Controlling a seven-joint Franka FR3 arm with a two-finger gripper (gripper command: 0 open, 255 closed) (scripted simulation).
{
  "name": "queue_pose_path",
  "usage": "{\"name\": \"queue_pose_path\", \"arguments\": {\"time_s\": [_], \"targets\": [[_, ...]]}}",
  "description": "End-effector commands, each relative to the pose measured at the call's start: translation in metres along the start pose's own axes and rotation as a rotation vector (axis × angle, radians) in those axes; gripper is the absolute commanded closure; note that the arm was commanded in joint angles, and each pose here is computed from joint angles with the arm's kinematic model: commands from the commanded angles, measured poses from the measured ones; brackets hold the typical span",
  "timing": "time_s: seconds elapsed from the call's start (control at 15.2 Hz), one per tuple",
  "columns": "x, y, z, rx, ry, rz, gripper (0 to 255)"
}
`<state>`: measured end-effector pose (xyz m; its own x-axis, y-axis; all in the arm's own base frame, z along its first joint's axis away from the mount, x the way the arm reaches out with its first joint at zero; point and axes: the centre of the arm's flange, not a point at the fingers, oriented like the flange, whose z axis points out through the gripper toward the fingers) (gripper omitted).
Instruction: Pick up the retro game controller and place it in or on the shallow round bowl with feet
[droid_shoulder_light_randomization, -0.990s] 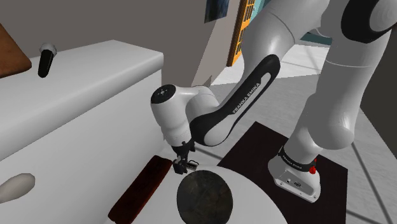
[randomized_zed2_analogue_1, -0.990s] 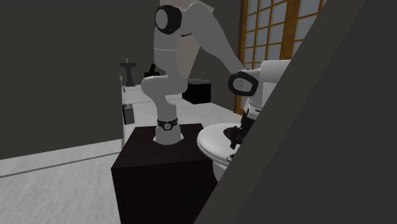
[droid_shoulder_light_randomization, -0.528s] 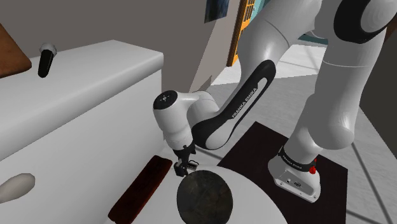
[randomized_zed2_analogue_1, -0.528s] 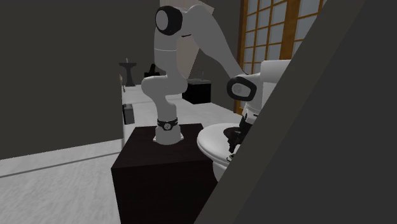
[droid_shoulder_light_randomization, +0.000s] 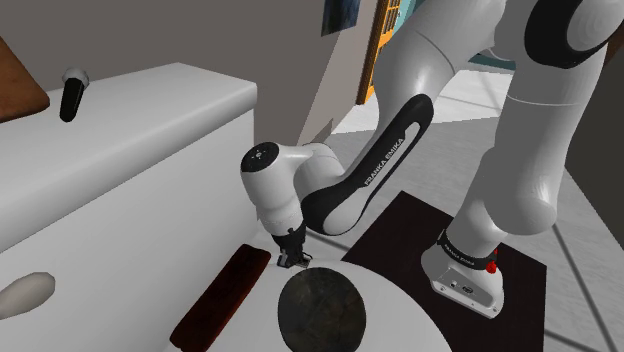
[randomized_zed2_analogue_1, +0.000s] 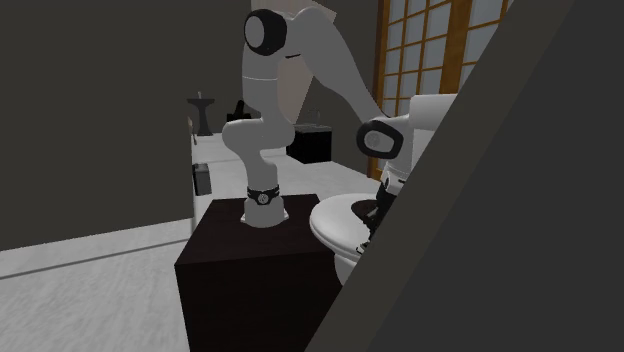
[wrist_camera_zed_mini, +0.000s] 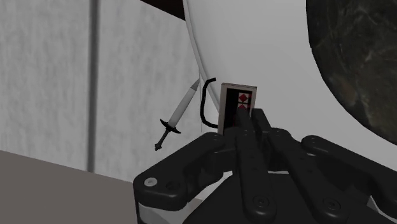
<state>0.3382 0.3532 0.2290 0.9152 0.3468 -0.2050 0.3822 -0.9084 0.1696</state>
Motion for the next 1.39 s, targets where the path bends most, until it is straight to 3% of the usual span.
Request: {"name": "queue_pose_path", "arguments": {"time_s": [0.0,0.26,0.33,0.53,0.59,1.06,1.32], "targets": [[0.000,0.000,0.000,0.000,0.000,0.000,255],[0.000,0.000,0.000,0.000,0.000,0.000,255],[0.000,0.000,0.000,0.000,0.000,0.000,0],[-0.071,0.066,0.013,0.271,0.266,0.037,0],[-0.075,0.070,0.015,0.287,0.281,0.039,0],[-0.063,0.059,0.052,0.287,0.281,0.039,0],[-0.063,0.059,0.052,0.287,0.281,0.039,0]]}}
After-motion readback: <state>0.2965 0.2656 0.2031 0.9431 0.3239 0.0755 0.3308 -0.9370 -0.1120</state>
